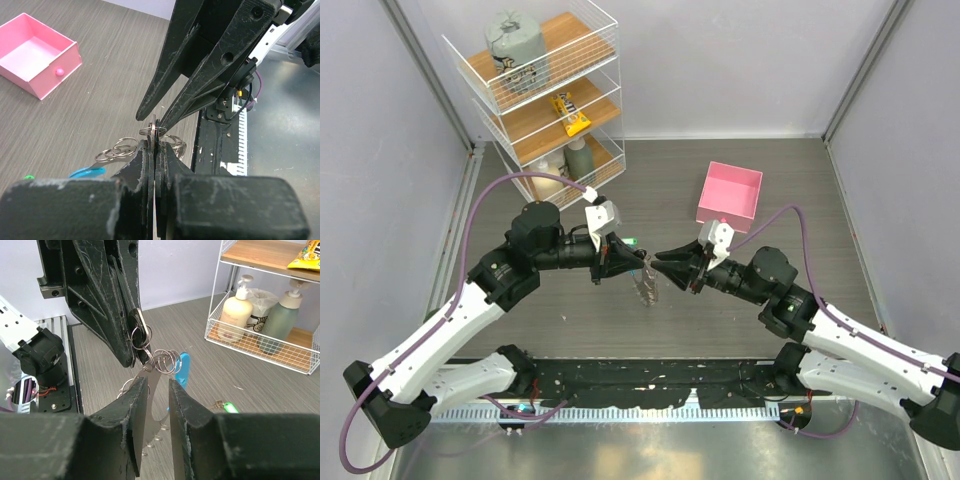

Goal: Remove the keys from the keyring

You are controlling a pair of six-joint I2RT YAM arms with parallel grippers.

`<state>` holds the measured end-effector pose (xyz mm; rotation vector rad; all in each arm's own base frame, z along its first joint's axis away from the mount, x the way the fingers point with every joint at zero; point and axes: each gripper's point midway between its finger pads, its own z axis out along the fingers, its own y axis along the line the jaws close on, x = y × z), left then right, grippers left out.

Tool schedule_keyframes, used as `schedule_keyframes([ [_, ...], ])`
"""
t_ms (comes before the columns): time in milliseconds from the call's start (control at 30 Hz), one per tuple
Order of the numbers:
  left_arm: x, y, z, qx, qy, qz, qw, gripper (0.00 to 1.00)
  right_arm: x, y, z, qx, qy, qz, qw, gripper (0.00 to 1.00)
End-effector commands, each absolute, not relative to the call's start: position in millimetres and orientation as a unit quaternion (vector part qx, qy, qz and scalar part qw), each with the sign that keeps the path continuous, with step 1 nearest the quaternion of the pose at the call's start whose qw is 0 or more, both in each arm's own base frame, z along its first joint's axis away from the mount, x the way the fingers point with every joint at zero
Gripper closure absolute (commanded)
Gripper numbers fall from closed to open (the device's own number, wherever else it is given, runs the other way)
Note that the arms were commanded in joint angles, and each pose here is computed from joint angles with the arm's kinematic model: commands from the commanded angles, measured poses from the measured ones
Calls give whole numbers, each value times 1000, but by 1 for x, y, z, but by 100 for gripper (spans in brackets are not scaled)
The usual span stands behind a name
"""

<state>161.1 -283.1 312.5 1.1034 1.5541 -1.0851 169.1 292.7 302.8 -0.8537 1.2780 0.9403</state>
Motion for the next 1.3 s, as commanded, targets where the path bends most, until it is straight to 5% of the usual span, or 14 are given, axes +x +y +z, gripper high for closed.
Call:
schedule_keyframes([
  [0, 157, -282, 345, 451, 594, -451, 490, 100, 165, 295, 342, -365, 509, 426, 653, 70],
  [567, 154, -283, 345, 453, 592, -456, 485, 100, 168, 304, 353, -368, 497, 431, 658, 70],
  [767, 153, -284, 345, 454, 592, -457, 484, 100, 168, 308, 352, -375, 496, 433, 653, 76],
  [900, 154, -284, 345, 454, 592, -456, 485, 100, 168, 309, 350, -379, 495, 431, 652, 95],
  [1267, 171, -283, 337, 426, 617, -438, 495, 100, 169, 284, 345, -350, 490, 403, 689, 95],
])
